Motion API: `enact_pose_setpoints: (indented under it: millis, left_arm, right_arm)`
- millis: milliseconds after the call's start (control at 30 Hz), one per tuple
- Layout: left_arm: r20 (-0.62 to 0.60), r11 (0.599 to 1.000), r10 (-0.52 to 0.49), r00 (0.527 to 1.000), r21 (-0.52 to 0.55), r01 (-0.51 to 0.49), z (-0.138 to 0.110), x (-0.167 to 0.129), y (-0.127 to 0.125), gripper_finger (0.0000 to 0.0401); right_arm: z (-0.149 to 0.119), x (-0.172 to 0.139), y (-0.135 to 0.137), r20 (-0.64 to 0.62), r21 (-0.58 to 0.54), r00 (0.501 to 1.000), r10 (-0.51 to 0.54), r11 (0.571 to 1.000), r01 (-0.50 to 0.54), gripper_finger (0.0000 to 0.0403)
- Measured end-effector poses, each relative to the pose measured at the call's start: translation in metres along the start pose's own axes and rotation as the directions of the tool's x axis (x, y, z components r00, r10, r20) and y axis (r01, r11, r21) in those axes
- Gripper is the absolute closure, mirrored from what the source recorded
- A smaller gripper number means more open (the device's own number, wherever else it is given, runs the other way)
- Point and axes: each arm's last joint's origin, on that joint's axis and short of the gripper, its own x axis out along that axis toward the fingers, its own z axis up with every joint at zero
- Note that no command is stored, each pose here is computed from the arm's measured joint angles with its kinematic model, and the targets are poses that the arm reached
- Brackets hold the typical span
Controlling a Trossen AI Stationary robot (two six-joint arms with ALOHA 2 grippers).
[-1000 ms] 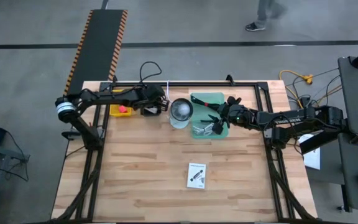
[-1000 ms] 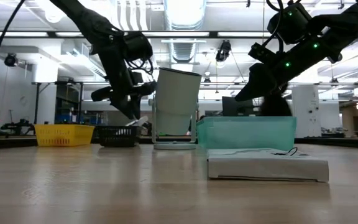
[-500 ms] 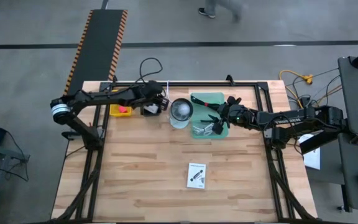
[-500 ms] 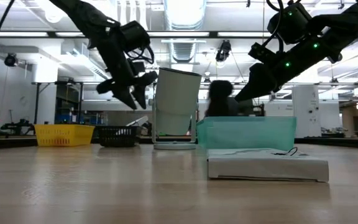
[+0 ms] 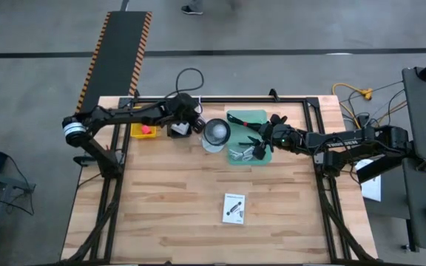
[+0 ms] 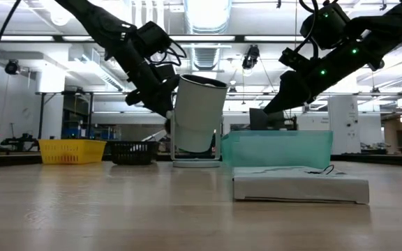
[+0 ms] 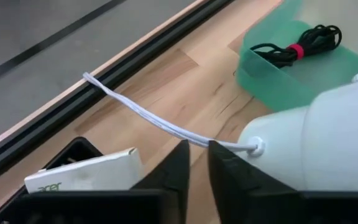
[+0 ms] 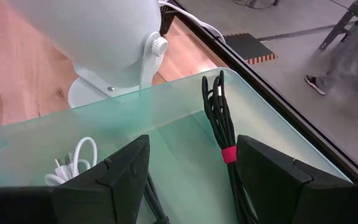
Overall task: Pick and place items into bin
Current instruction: Put the card reader box into the black bin
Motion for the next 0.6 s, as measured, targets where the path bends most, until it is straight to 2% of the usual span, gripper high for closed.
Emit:
enact_pose_setpoints:
  millis: [133,600]
  left_arm:
    - [0.010,1.000,0.007,1.000,-0.011,-0.007,0.002,0.001,0.004,0.0396]
    - [-0.062,0.998,0.054,0.997,-0.026,-0.055,-0.007,0.022,0.016,0.0401]
  right_arm:
    - [0.000,0.000,0.000,0.000,0.000,1.000,0.000,1.000,0.000,0.0177]
    - [0.000,0.000,0.000,0.001,0.000,1.000,0.000,1.000,0.000,0.0177]
